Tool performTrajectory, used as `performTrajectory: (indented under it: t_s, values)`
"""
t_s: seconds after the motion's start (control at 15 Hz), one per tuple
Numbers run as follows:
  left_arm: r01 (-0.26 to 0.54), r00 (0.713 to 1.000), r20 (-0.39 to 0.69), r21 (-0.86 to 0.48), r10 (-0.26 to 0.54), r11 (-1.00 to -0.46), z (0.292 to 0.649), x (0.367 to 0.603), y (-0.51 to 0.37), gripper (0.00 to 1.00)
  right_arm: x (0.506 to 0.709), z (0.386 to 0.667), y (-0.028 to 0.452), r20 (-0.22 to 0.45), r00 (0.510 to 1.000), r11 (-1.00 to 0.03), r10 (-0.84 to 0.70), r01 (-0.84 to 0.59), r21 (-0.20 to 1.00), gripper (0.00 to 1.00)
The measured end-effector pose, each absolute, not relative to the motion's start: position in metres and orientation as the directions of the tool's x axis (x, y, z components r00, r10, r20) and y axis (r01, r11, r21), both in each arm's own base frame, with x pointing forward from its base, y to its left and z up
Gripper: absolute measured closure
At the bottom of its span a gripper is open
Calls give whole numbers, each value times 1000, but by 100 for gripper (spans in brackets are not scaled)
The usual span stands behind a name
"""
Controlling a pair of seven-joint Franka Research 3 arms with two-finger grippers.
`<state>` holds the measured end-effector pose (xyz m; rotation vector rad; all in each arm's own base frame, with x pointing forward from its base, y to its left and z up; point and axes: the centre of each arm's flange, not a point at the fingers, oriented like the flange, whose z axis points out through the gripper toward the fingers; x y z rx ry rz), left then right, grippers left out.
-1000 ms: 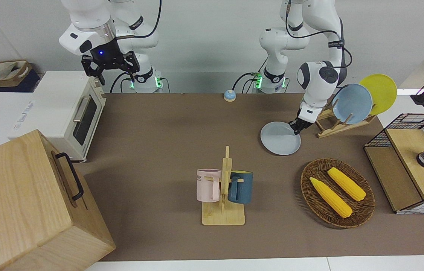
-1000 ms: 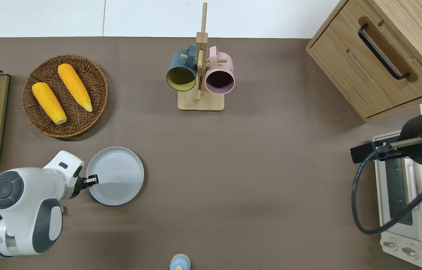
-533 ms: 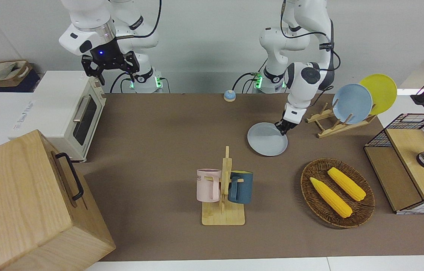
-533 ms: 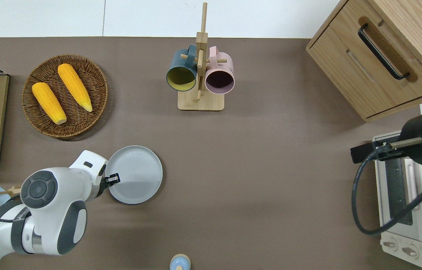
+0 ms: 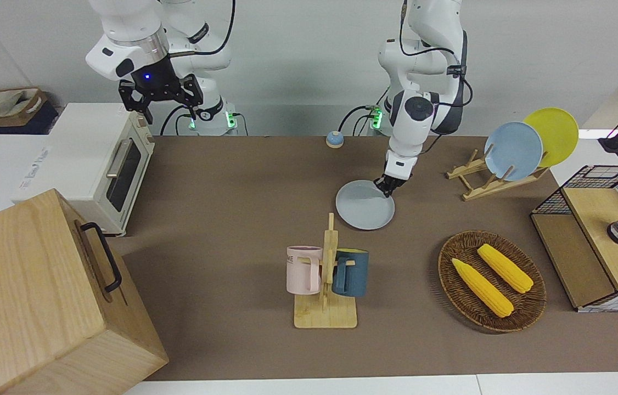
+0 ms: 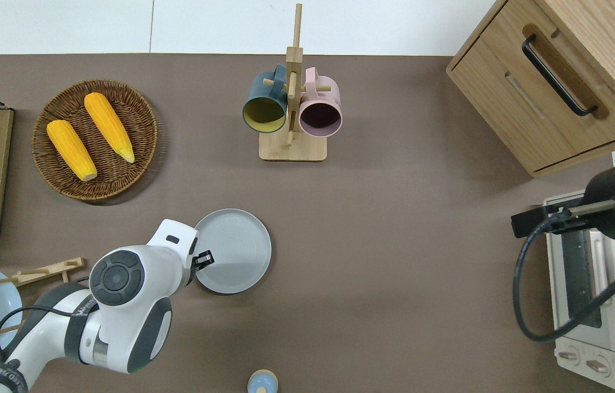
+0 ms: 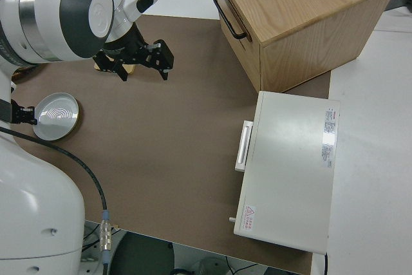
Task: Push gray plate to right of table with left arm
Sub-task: 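Push the gray plate across the table with the left gripper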
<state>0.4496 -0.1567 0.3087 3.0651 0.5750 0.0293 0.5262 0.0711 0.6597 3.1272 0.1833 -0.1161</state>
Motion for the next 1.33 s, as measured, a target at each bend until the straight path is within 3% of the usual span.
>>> performTrajectory:
  t_s: [0.93, 1.33]
  values:
    - [480, 877, -10, 65, 480, -875, 313, 422, -301, 97, 526, 660, 71, -74, 990, -993, 116, 117, 2, 1]
    - [500, 866, -25, 72, 500, -863, 311, 412, -332, 97, 526, 660, 71, -74, 990, -993, 116, 117, 2, 1]
